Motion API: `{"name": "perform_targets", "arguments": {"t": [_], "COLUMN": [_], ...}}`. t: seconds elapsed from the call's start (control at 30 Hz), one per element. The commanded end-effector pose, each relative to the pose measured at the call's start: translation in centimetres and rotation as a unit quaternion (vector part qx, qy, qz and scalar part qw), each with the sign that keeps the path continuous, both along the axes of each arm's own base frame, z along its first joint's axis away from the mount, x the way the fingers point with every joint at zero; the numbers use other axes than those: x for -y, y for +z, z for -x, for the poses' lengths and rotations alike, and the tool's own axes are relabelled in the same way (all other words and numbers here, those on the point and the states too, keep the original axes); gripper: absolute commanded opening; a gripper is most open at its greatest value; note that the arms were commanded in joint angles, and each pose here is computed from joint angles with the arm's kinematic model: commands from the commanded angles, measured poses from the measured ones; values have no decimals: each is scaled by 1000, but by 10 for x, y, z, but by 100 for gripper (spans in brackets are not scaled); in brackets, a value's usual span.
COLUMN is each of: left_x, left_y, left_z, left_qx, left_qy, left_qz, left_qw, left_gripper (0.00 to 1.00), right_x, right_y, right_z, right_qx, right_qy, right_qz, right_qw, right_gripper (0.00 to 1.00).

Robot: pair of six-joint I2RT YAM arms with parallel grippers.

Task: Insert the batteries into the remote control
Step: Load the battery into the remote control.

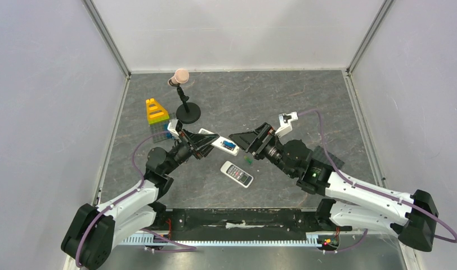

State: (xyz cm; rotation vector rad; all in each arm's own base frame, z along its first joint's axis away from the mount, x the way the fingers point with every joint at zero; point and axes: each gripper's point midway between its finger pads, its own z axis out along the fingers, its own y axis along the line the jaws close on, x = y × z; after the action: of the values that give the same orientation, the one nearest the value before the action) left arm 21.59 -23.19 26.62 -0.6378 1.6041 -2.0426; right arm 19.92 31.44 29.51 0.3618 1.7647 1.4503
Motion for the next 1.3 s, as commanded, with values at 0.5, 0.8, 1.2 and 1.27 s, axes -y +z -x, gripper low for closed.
{"name": "perform_targets", "arguments": {"t": [0.5,0.8,1.2,1.27], "left_x": [18,19,20,20], "left_y": [36,33,25,26], "left_z": [14,12,8,8], "left_qx": [145,138,123,124], "left_qy": [-45,-45,-46,-46], "left_qz": [-75,-77,-83,-82], "left_qw": [986,986,988,988], "left_gripper": [2,2,2,2], "right_x": [9,5,8,7], "right_y": [1,-4,-3,-6], "right_z": [8,10,16,16], "right_qx": [68,64,67,63], "right_qy": [79,92,105,106], "right_qz": [102,108,106,108], "right_qw": [989,988,986,986], "right_gripper": [54,51,48,42]}}
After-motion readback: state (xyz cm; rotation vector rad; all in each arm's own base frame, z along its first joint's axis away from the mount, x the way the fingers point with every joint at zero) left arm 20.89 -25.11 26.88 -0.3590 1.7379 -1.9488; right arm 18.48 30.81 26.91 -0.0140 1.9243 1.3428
